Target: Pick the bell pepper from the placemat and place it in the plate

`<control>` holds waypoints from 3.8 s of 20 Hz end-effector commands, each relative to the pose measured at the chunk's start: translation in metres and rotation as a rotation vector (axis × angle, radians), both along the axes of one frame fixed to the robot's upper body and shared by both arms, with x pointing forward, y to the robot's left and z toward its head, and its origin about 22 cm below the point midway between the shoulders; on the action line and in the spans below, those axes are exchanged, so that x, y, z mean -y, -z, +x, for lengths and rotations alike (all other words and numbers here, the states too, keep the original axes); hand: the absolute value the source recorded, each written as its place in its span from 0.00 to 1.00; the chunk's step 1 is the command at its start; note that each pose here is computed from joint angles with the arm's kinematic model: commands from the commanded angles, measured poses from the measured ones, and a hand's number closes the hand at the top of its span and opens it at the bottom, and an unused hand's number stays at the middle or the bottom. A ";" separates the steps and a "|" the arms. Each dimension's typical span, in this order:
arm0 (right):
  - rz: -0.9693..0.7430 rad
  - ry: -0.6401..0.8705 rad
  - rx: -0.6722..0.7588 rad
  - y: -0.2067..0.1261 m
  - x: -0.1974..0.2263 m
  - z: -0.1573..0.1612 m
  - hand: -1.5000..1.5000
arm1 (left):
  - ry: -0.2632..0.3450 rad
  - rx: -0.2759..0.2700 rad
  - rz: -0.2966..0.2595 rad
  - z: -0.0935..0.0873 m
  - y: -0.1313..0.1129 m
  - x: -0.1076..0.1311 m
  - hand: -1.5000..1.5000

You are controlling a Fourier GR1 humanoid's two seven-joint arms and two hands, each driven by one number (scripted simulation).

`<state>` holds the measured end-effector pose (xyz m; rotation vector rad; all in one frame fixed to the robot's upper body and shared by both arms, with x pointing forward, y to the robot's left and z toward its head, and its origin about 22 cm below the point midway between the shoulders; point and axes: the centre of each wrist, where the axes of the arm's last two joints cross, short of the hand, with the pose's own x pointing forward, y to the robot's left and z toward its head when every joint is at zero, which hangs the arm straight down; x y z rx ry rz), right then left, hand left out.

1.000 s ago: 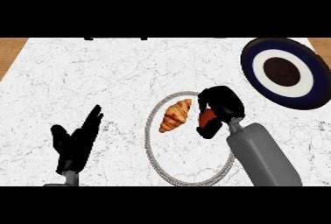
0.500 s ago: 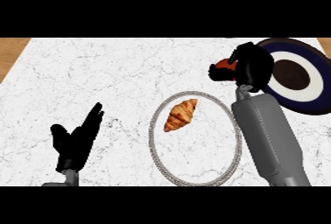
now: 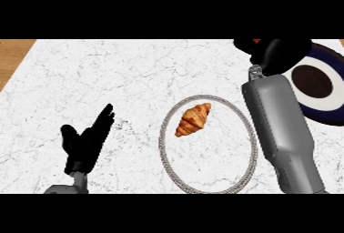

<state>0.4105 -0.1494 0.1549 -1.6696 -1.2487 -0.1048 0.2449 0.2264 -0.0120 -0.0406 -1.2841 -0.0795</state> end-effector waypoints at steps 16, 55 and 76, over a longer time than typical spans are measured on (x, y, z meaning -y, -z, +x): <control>0.046 0.436 0.386 0.062 0.109 -0.004 1.00 | -0.034 -0.089 0.001 -0.017 0.022 -0.007 0.50; 0.377 0.288 0.577 0.101 0.158 -0.031 0.00 | -0.096 -0.094 0.006 -0.009 0.016 -0.023 0.50; 0.453 0.035 0.424 0.185 0.092 -0.155 0.00 | -0.083 -0.082 -0.002 -0.022 0.021 -0.021 0.50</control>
